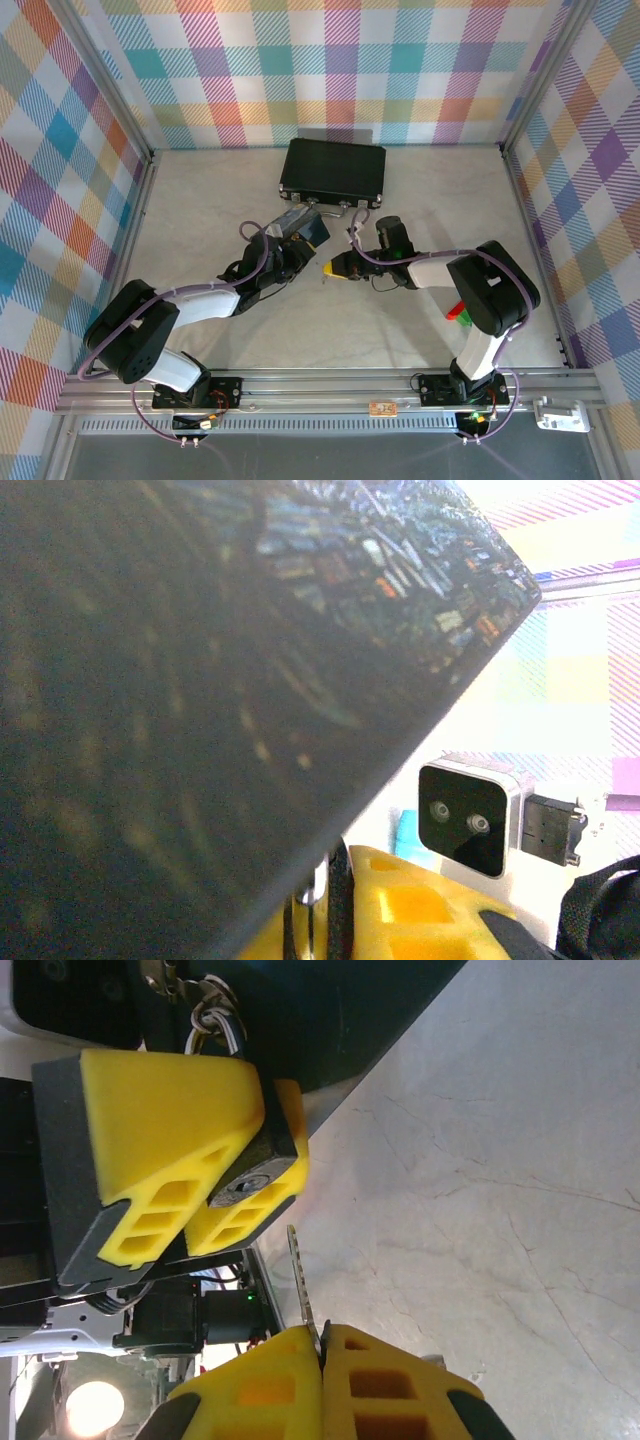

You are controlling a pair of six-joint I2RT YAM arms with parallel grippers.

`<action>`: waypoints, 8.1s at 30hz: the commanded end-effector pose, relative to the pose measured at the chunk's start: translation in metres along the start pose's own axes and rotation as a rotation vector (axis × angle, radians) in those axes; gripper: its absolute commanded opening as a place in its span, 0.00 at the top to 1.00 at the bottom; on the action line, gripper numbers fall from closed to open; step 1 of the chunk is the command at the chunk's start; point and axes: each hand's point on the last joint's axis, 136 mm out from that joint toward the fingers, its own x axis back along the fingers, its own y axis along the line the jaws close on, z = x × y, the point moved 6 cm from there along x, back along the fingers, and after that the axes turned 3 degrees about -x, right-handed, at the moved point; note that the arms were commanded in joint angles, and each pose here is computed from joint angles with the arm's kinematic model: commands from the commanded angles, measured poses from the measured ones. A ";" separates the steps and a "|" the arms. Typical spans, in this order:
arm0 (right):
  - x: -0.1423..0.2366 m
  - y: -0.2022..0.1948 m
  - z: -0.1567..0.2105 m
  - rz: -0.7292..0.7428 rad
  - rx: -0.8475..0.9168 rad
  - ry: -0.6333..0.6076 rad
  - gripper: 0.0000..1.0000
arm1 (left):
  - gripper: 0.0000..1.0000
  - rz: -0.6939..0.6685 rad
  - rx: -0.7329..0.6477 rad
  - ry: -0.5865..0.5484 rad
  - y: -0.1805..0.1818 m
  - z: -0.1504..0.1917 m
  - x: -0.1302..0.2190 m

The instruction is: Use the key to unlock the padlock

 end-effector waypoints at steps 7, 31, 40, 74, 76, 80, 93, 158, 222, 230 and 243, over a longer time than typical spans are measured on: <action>0.002 0.018 -0.002 -0.084 0.039 -0.017 1.00 | 1.00 0.080 -0.020 0.000 -0.010 0.000 -0.007; 0.003 -0.001 0.006 -0.047 -0.015 -0.049 1.00 | 1.00 0.090 -0.034 -0.011 -0.016 0.001 -0.006; -0.003 0.006 -0.008 -0.074 0.005 -0.067 1.00 | 1.00 0.094 -0.038 -0.007 -0.018 0.003 -0.003; -0.010 0.004 -0.031 -0.185 -0.154 -0.138 1.00 | 1.00 0.200 -0.007 0.035 -0.027 0.023 -0.002; -0.008 0.007 -0.032 -0.187 -0.173 -0.161 1.00 | 1.00 0.204 -0.001 0.033 -0.025 0.024 -0.003; -0.006 0.010 -0.036 -0.220 -0.220 -0.192 1.00 | 1.00 0.201 -0.001 0.041 -0.023 0.028 -0.005; -0.010 0.007 -0.038 -0.055 -0.047 -0.134 1.00 | 1.00 0.207 -0.004 0.054 -0.026 0.030 0.006; 0.013 0.043 -0.043 0.016 -0.275 -0.282 0.99 | 1.00 0.162 0.036 -0.030 -0.013 0.013 -0.018; -0.028 0.017 -0.010 -0.127 -0.081 -0.229 0.70 | 1.00 0.057 0.054 -0.125 -0.017 -0.002 0.003; -0.024 0.010 -0.003 -0.135 -0.111 -0.258 0.69 | 1.00 0.043 0.041 -0.138 -0.018 -0.005 0.008; -0.028 0.018 -0.011 -0.171 -0.092 -0.254 0.83 | 1.00 0.036 0.042 -0.118 -0.019 -0.003 0.008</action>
